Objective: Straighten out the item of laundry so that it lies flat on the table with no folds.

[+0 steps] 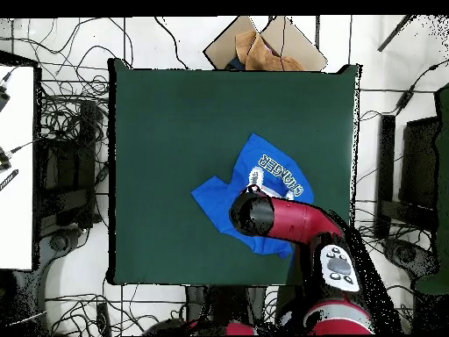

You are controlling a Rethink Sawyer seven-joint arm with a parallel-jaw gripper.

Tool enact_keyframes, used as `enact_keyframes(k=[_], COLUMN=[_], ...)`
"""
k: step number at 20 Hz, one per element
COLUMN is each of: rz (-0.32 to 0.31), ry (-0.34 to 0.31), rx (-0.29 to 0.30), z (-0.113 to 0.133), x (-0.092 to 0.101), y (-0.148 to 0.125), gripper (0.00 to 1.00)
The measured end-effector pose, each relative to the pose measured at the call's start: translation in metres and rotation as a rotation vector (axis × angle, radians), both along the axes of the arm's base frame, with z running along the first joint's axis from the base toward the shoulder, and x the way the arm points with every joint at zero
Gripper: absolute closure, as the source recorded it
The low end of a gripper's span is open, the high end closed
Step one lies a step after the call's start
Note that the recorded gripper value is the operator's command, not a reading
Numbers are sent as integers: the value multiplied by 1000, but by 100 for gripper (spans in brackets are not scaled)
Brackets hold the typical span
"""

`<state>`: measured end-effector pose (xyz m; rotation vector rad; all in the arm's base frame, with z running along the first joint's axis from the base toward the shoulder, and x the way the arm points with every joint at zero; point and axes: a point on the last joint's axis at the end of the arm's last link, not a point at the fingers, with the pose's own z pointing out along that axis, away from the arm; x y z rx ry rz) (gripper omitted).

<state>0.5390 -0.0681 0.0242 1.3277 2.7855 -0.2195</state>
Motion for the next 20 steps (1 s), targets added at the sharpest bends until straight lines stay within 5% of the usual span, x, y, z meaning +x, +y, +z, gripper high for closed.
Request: enact_keyframes(k=[7, 20], rz=[32, 124], ry=[8, 5], rx=[7, -17], z=[14, -10], x=[8, 18], y=[23, 64], gripper=[0, 0])
